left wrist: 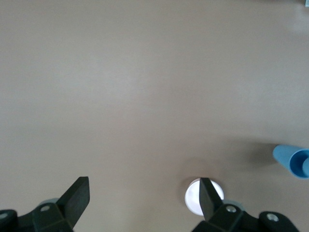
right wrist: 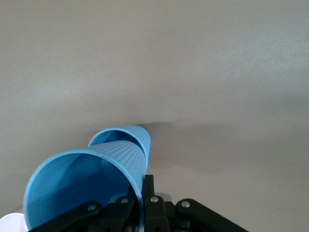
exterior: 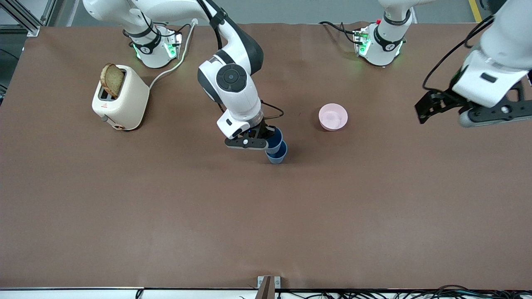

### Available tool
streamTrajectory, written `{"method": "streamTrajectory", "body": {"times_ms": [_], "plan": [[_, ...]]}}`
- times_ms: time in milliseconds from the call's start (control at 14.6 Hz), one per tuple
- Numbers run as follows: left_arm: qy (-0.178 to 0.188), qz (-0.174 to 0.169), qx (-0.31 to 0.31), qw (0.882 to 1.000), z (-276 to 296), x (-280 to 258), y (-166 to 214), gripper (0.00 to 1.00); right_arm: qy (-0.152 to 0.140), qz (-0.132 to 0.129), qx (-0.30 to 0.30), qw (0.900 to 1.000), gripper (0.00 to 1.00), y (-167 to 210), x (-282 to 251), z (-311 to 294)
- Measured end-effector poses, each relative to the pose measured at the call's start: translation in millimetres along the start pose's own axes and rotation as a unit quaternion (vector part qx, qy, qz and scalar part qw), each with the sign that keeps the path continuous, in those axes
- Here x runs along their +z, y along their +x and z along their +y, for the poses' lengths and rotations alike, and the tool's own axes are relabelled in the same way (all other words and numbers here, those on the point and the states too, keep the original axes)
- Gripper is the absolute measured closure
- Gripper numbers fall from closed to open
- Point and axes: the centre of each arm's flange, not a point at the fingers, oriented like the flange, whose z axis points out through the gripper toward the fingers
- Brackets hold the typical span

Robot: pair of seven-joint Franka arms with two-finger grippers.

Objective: Stack blue cups with both arms

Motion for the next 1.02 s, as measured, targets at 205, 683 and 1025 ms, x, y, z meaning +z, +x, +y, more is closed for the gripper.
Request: {"method": "streamTrajectory", "body": {"times_ms": [205,683,1025], "plan": [[0.001,0.000,0.013,1.000,-27,-12,0,0.00,0.001,0.001,0.002,1.000,0.95,1,1,-1],[-0.016,-0.014,0.063,0.998,-58,-13,-9,0.00,-0.002,-0.001,-0.001,1.000,0.95,-2,20,-3],[-0.021,-0.041,0.062,0.997,-82,0,-30,0.00,-0.003,-0.002,-0.003,1.000,0.95,-5,34,-6]]}}
